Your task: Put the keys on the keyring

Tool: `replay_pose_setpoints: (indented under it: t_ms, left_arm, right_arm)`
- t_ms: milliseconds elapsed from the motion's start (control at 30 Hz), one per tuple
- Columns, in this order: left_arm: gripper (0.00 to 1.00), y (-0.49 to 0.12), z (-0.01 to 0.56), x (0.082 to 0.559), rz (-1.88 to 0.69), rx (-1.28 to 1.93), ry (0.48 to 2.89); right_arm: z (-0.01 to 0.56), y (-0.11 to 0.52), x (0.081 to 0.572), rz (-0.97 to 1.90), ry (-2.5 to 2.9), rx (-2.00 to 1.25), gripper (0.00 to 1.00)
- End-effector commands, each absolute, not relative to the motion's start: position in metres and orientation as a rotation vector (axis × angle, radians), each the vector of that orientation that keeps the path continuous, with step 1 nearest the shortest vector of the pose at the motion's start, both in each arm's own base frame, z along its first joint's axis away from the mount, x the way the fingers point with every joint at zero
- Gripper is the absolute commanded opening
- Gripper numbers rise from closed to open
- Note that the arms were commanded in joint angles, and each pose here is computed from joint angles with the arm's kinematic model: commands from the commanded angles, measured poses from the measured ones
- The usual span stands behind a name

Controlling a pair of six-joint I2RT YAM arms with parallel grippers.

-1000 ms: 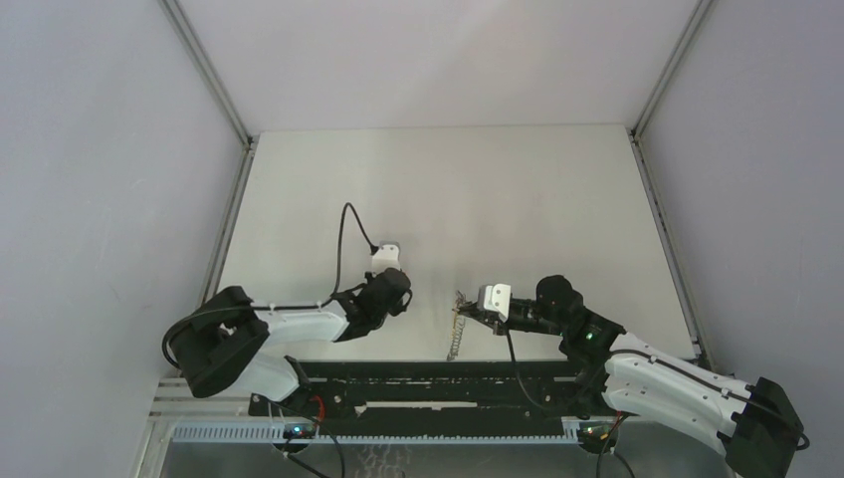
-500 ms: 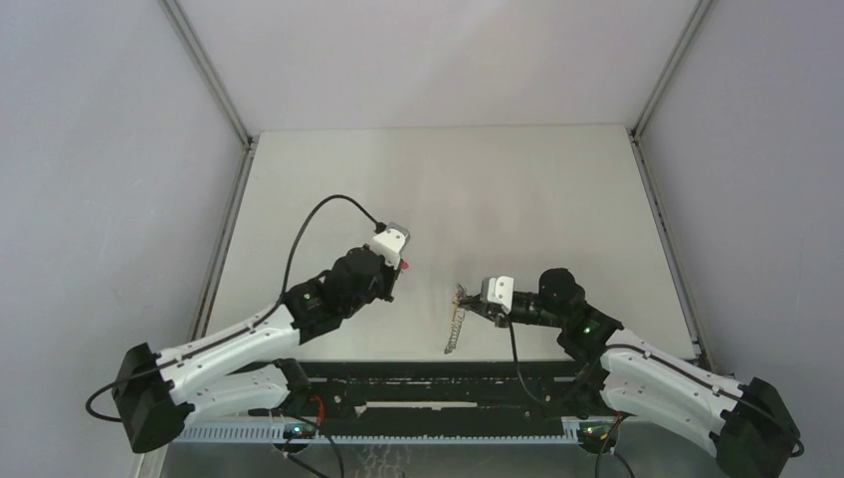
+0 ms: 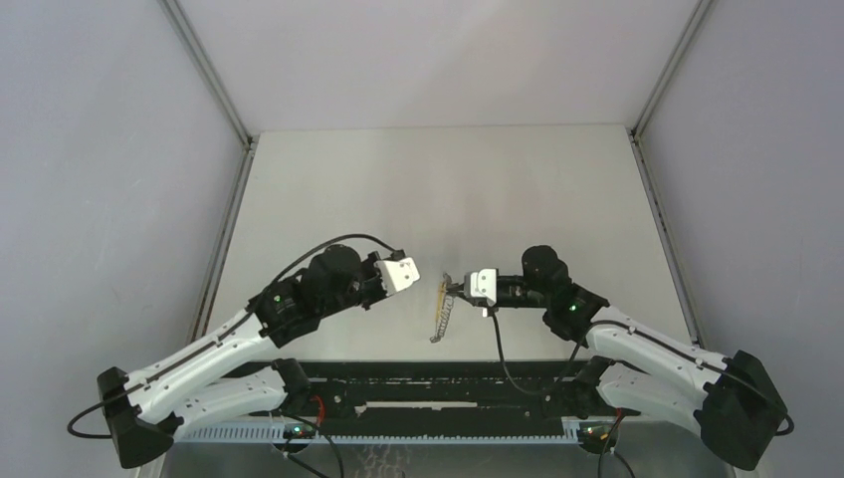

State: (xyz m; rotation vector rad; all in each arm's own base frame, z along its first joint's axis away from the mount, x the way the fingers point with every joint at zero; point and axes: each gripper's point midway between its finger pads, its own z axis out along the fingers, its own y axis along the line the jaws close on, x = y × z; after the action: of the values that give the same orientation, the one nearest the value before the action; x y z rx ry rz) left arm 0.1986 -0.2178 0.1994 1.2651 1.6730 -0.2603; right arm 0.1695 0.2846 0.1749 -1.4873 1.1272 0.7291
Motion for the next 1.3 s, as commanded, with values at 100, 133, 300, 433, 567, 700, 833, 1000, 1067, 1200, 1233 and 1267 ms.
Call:
replay_pose_setpoints:
  t_ms: [100,133,300,433,567,700,833,1000,1067,1200,1233,1267]
  left_arm:
    - [0.0,-0.232,0.229,0.185,-0.271,1.501,1.396]
    - [0.0,-0.233,0.229,0.184,-0.277,1.509,1.386]
    - [0.0,-0.242,0.225,0.178,-0.326,1.565,1.352]
    - [0.0,-0.251,0.22,0.172,-0.393,1.589,1.352]
    - [0.0,-0.255,0.217,0.167,-0.435,1.615,1.364]
    - [0.0,-0.259,0.215,0.159,-0.484,1.634,1.347]
    - [0.0,-0.26,0.213,0.156,-0.457,1.649,1.334]
    - [0.0,-0.26,0.214,0.157,-0.416,1.657,1.327]
    - [0.0,-0.261,0.214,0.156,-0.408,1.664,1.322]
    - [0.0,-0.261,0.212,0.155,-0.397,1.672,1.323]
    - [0.0,-0.262,0.212,0.155,-0.397,1.673,1.322]
    - [0.0,-0.262,0.212,0.154,-0.397,1.675,1.321]
  right_arm:
    - [0.204,0.299,0.181,0.662,0.991,-1.493,0.0]
    - [0.204,0.3,0.181,0.663,0.989,-1.494,0.0]
    - [0.199,0.306,0.18,0.67,0.992,-1.501,0.0]
    - [0.197,0.313,0.177,0.687,0.975,-1.51,0.0]
    - [0.199,0.315,0.173,0.701,0.961,-1.513,0.0]
    - [0.2,0.319,0.17,0.711,0.95,-1.513,0.0]
    - [0.2,0.322,0.166,0.722,0.938,-1.52,0.0]
    - [0.201,0.324,0.163,0.723,0.933,-1.521,0.0]
    - [0.2,0.324,0.164,0.708,0.94,-1.522,0.0]
    - [0.197,0.325,0.163,0.688,0.942,-1.533,0.0]
    - [0.196,0.325,0.163,0.681,0.942,-1.534,0.0]
    - [0.196,0.326,0.164,0.673,0.941,-1.535,0.0]
